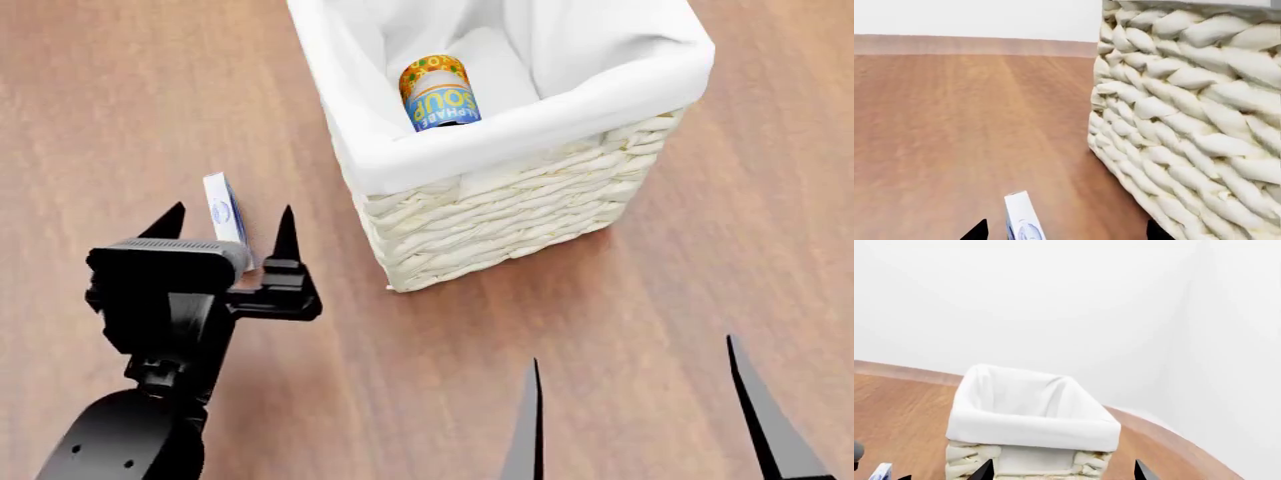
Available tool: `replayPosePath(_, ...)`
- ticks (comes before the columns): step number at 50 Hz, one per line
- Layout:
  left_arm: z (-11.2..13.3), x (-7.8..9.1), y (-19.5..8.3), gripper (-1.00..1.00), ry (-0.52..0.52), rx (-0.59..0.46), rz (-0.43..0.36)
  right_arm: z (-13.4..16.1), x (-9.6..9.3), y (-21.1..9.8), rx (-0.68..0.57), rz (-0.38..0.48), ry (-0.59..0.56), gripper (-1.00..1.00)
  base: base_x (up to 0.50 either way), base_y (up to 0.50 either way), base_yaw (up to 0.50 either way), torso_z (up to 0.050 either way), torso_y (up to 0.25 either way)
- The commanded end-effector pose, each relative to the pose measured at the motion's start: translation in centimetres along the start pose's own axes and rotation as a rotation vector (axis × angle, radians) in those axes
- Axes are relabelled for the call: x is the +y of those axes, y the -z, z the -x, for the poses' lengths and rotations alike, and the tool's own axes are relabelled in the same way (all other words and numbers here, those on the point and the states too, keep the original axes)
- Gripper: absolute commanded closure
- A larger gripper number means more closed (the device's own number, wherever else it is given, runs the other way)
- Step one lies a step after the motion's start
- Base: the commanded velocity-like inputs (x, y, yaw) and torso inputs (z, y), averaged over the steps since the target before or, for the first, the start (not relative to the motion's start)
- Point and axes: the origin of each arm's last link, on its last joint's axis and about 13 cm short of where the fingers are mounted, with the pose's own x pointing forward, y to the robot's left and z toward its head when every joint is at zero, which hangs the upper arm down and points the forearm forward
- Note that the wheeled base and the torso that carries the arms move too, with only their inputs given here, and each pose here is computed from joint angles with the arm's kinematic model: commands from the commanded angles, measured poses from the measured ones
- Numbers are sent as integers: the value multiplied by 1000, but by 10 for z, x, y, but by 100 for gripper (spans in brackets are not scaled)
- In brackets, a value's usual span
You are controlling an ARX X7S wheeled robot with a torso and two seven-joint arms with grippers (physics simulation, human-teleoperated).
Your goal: Pick up the alphabet soup and the cream cheese box, and put them in the basket.
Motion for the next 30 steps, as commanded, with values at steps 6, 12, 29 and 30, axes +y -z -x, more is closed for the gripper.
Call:
replayPosePath(6,-10,1,14,-100,-58,41,-40,2,0,2,16,-7,4,-100,0,0,0,0,0)
replayPosePath(12,-11,3,17,-100,-69,48,-42,3,1,3,22,-10,3,-100,0,0,0,0,0)
replayPosePath(29,-12,5,23,-100,-120,82,-52,5,1,2,28,-15,7,-100,0,0,0,0,0)
replayPosePath(30,-12,5,25,-100,-124,83,-61,5,1,2,28,-15,7,-100,0,0,0,0,0)
